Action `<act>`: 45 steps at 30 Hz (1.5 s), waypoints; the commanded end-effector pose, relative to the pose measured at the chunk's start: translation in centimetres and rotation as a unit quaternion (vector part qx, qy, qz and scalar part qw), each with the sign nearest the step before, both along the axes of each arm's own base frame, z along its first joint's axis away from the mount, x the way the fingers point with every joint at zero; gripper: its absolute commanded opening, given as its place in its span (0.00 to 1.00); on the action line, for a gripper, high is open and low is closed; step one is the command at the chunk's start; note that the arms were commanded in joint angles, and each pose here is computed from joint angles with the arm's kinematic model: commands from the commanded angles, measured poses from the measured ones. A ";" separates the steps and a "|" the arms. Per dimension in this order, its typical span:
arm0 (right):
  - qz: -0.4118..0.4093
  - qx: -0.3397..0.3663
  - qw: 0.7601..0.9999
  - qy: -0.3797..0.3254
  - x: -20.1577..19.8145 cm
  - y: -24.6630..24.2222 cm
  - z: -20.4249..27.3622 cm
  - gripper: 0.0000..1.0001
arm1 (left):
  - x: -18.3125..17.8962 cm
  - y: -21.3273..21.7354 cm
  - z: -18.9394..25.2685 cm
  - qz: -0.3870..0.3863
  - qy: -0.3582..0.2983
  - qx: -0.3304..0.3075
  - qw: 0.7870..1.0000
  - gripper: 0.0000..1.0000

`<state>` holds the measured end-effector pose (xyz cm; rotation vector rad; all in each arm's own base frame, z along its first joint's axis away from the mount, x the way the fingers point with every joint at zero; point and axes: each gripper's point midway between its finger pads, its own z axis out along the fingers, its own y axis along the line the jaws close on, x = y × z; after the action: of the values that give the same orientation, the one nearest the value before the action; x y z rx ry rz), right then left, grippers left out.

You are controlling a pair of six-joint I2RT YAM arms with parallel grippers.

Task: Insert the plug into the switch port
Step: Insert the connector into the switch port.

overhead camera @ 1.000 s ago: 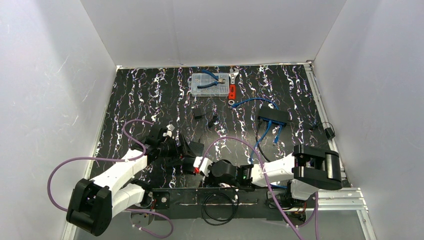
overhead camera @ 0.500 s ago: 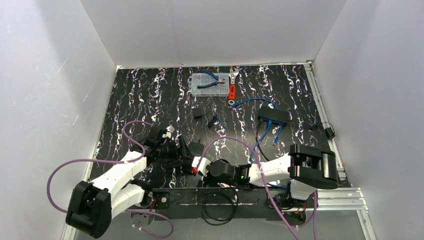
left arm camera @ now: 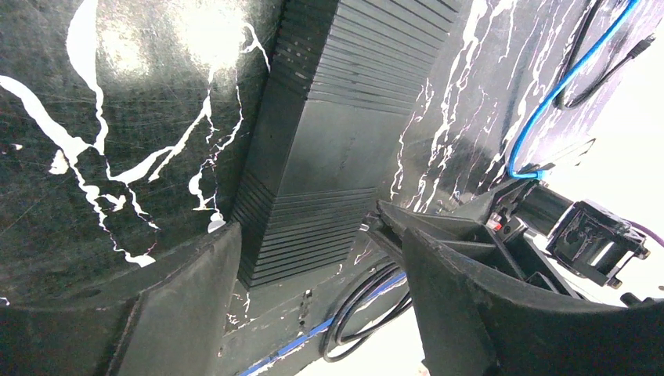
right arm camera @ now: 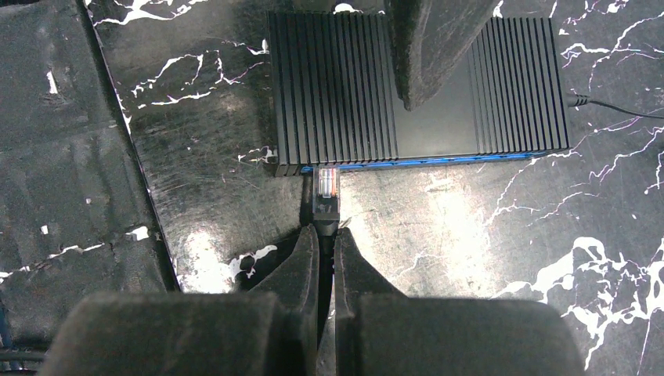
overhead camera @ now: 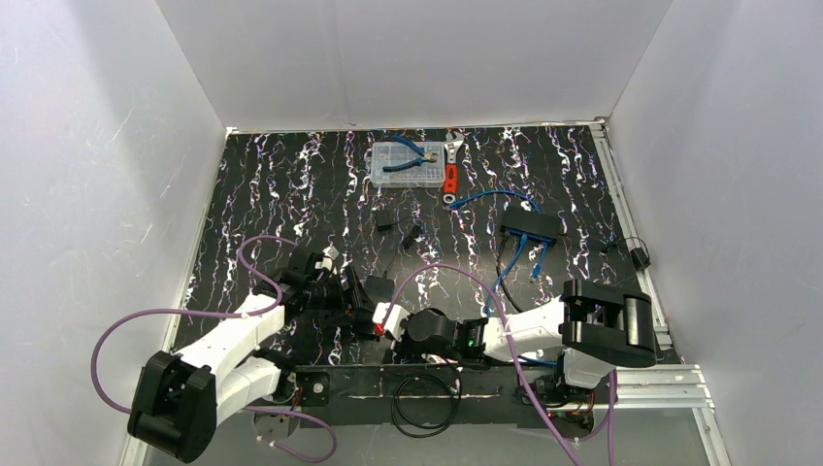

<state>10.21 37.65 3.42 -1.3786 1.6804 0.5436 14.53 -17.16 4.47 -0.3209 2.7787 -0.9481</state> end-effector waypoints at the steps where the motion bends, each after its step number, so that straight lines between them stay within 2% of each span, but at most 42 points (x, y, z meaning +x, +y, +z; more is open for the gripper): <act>1: 0.006 0.079 0.997 -0.002 0.0 2.1 3.5 0.01 | -1.0 -0.2 -0.1 -0.013 0.020 -0.009 1.000 0.72; 11: 0.028 0.073 0.997 0.018 -1.0 2.4 3.7 0.01 | -1.0 -0.1 -0.3 -0.012 0.022 -0.006 1.000 0.71; 24: -0.009 0.121 0.992 0.017 0.0 3.2 4.8 0.01 | -1.5 -0.5 0.1 -0.015 0.028 -0.025 0.999 0.68; 32: -0.002 0.123 0.992 0.006 0.5 4.3 4.3 0.01 | -1.9 -1.1 0.3 -0.025 0.030 -0.043 0.998 0.60; 36: 0.006 0.112 0.994 0.007 0.7 4.6 4.1 0.01 | -2.2 -1.3 0.3 -0.032 0.031 -0.047 0.998 0.45; 45: 0.003 0.111 0.994 0.013 1.2 4.5 4.0 0.01 | -2.5 -1.7 0.0 -0.042 0.034 -0.052 0.997 0.26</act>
<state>10.04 38.56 2.82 -1.3466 1.7056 0.6276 14.72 -16.17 3.18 -0.3210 2.7719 -0.8676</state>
